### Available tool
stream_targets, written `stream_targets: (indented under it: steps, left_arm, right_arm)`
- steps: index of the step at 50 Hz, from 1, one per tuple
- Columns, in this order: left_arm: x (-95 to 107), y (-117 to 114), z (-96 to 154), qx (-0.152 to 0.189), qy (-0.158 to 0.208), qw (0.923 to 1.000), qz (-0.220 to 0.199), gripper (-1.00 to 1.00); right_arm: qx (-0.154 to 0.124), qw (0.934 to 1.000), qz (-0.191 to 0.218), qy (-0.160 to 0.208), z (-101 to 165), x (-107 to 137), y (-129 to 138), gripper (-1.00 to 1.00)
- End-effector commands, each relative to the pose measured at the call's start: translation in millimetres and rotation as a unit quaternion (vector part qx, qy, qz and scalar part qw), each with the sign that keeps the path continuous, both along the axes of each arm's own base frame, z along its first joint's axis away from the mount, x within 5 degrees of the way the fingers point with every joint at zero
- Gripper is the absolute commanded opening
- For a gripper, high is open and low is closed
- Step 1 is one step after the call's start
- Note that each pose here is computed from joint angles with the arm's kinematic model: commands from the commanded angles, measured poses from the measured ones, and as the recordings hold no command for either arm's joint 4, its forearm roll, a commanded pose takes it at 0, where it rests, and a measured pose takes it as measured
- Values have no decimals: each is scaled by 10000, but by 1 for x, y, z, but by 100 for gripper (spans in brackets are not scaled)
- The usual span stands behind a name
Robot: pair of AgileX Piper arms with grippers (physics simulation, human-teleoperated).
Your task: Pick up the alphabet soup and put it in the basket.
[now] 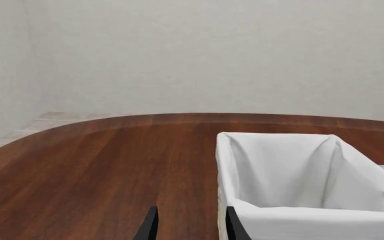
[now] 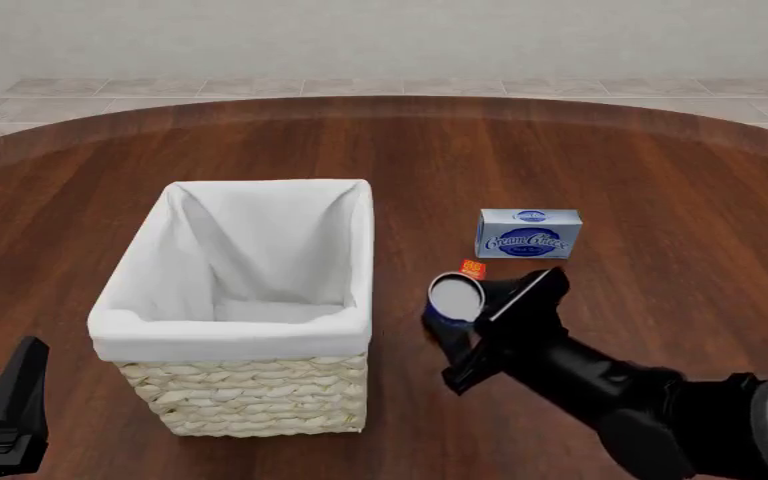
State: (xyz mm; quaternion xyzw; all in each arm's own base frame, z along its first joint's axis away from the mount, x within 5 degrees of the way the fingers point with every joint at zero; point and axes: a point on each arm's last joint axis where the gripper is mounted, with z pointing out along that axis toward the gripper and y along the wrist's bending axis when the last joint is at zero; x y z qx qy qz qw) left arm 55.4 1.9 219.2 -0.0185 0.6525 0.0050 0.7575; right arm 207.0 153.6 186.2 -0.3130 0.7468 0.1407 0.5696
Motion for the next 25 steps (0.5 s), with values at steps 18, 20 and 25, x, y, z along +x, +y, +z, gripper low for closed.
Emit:
stream_targets:
  steps: [18,20,25]
  left_arm:
    - [0,0,0,1,0,10000,-1,100]
    - [0,0,0,0,1,10000,-1,100]
    - [0,0,0,1,-1,10000,-2,100]
  right_arm:
    - [147,9992,-51,-360,43,-15,-15,-100]
    - [140,9992,-50,-384,44,-15,-16,-100]
    - [172,9988,-73,-453,54,-16,-18,-100]
